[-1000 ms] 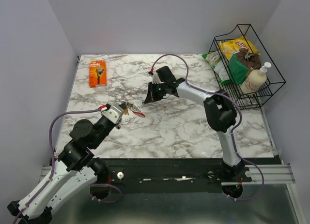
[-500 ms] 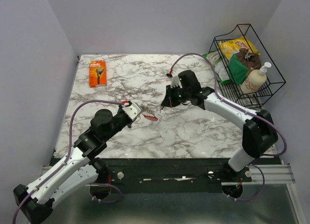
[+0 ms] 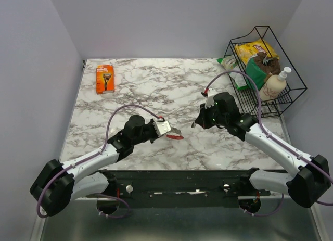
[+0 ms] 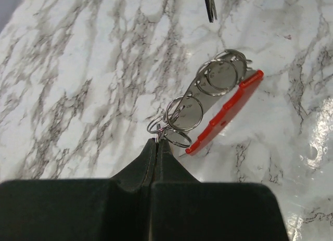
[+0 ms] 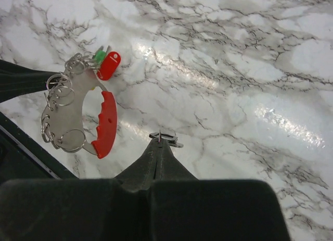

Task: Put the keys on the keyring

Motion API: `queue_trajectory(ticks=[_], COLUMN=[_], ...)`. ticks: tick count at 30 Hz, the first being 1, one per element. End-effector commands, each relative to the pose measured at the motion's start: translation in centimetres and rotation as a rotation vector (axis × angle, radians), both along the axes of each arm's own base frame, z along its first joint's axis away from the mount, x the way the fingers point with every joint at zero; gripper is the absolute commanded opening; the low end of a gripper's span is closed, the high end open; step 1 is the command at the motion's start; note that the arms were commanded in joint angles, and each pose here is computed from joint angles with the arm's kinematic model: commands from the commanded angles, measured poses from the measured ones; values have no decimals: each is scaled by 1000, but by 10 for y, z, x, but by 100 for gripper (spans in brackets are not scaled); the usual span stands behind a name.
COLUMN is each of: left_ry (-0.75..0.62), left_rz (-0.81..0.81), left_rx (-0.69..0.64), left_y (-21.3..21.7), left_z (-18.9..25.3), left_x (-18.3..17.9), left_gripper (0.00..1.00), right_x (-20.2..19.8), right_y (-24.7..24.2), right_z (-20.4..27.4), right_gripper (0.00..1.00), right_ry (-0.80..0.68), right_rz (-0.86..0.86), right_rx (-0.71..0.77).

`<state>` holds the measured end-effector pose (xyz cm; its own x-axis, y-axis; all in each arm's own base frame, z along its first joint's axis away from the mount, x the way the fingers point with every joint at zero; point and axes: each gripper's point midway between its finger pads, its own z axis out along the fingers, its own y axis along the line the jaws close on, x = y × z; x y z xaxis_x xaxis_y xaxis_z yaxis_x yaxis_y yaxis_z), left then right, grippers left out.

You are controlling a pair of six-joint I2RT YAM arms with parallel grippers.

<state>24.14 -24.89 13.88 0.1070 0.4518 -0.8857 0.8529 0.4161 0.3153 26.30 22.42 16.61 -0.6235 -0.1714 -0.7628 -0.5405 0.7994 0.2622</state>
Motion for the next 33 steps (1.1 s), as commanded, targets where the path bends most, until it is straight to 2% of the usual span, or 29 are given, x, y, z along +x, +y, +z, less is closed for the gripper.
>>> queue_trajectory(ticks=[1,6,11,15,23,27,33], left_ry=[-130,-154,-165,-183,-206,-262,-372], left_rz=[-172,-237,-326,-336,-300,-266,-236], left_rx=[-111,-45,20,46,63,59,98], left_y=[-28,-31,-40,-44,-54,-60,-69], left_z=[10,-23,-45,-52,-59,-52,-37], left_x=[-14,-24,-43,-50,-62,-64,-46], left_gripper=[0,0,0,0,0,0,0], right_x=[-12,-22,-25,-33,-52,-52,-48], right_y=[-14,-7,-6,1,18,18,14], right_z=[-24,-43,-47,-42,-39,-38,-31], right_gripper=[1,0,1,1,1,1,1], right_ry=[53,143,149,150,157,142,106], right_rz=[-33,-13,6,78,228,228,198], right_rx=[-47,-32,-40,-8,76,79,81])
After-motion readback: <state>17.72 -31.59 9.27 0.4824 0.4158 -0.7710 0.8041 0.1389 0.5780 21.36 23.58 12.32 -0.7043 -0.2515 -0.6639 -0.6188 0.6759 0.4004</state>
